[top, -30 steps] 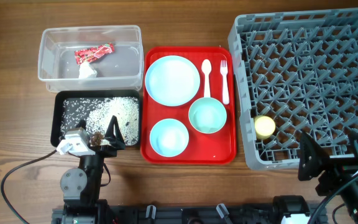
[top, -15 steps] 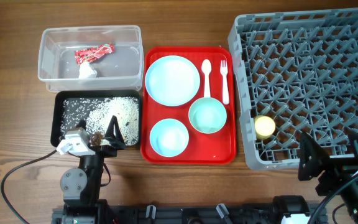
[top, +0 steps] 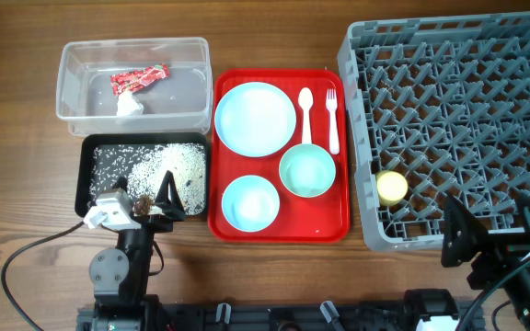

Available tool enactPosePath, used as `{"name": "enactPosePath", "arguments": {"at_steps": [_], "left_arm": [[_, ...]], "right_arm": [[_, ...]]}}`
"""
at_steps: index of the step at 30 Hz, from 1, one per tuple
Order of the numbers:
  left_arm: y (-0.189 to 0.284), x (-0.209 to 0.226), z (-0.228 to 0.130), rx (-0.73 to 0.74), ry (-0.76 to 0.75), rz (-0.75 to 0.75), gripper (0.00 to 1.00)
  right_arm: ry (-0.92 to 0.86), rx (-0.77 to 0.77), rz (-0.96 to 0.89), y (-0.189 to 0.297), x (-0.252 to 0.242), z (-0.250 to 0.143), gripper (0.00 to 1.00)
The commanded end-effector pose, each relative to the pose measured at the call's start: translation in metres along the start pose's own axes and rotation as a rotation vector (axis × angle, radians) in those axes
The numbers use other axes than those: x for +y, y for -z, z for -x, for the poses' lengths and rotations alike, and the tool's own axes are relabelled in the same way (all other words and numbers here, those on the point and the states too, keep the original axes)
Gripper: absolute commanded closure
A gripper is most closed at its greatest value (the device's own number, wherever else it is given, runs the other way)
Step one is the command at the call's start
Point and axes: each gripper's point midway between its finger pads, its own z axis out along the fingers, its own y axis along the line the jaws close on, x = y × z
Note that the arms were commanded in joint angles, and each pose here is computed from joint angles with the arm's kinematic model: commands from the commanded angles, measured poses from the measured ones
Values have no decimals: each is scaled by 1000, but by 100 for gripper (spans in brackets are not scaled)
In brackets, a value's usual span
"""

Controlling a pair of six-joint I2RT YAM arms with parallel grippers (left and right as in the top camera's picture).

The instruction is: Sort waste into correct bins and load items into the dishwasher rack

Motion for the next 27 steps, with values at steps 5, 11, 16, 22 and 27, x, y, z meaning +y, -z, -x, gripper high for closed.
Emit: {"name": "enactPosePath", "arguments": {"at_steps": [5, 11, 16, 22, 27], "left_arm": [[0, 1, -3, 10, -1, 3, 0], [0, 1, -3, 10, -1, 3, 0], [0, 1, -3, 10, -1, 3, 0], [0, 1, -3, 10, -1, 3, 0], [0, 1, -3, 10, -1, 3, 0]], "right_arm": [[-39, -77, 114, -3, 20, 25, 0], [-57, 191, 149, -62, 24, 2, 0], [-105, 524, 147, -121, 25, -41, 0], [-38, 698, 275, -160, 67, -67, 0], [67, 810, 252, -177, 100, -98, 0]]}}
